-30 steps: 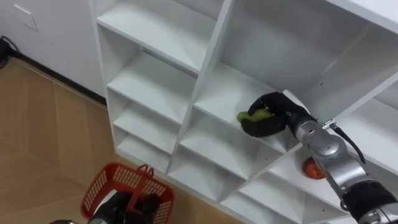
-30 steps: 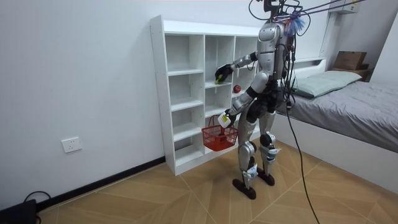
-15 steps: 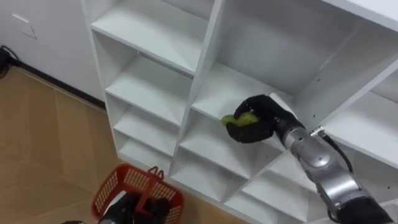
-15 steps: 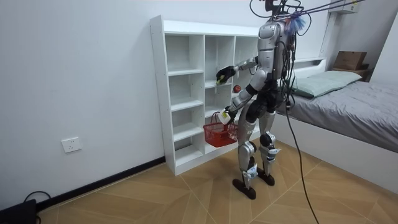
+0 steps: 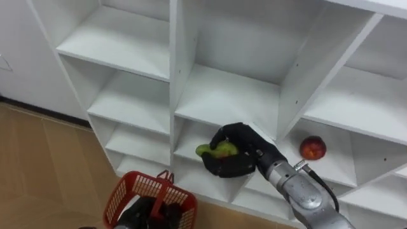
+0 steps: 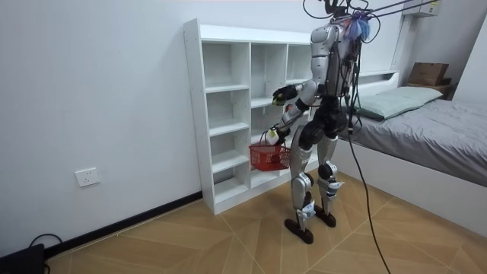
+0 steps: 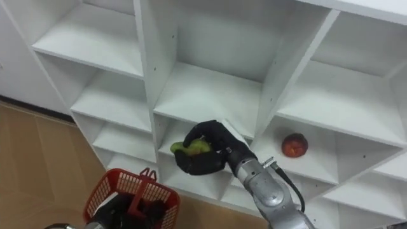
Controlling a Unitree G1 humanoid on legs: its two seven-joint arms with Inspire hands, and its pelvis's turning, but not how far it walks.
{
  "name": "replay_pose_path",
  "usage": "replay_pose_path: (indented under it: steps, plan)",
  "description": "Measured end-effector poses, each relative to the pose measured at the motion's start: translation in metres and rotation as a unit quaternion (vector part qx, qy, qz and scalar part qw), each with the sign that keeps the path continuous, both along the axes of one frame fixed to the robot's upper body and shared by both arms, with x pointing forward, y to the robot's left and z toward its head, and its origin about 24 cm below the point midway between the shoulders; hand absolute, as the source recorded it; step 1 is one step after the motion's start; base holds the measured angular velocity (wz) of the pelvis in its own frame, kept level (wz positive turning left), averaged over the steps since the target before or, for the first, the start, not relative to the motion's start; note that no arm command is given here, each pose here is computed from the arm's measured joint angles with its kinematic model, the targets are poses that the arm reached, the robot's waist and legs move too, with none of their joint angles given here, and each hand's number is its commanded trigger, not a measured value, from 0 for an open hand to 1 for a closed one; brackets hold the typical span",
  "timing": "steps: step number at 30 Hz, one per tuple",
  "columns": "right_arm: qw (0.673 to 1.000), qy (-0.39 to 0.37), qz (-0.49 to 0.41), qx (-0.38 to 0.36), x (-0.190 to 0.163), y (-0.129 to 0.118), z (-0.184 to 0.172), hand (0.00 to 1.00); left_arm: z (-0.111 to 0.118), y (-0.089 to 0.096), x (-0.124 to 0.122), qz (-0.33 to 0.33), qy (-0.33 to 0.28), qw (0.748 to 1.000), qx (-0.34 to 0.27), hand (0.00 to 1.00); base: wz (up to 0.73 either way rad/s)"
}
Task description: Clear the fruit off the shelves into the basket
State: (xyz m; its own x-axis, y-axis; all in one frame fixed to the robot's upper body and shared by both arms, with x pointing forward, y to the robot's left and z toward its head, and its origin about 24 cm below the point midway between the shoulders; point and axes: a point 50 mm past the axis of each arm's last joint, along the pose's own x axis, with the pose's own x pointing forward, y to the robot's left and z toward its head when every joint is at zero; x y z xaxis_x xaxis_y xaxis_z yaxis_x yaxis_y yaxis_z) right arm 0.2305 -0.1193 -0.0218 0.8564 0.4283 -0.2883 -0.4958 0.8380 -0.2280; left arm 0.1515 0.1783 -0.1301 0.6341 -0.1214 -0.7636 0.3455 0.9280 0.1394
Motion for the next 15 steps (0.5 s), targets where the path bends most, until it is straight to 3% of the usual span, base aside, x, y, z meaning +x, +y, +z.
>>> replay_pose_path:
  steps: [15]
  plan:
    - [0.996,0.078,0.009,-0.033,-0.046,-0.005,-0.039,1.00,0.004,-0.027,0.004,-0.007,-0.030,0.999,-0.045,1.00,-0.14]
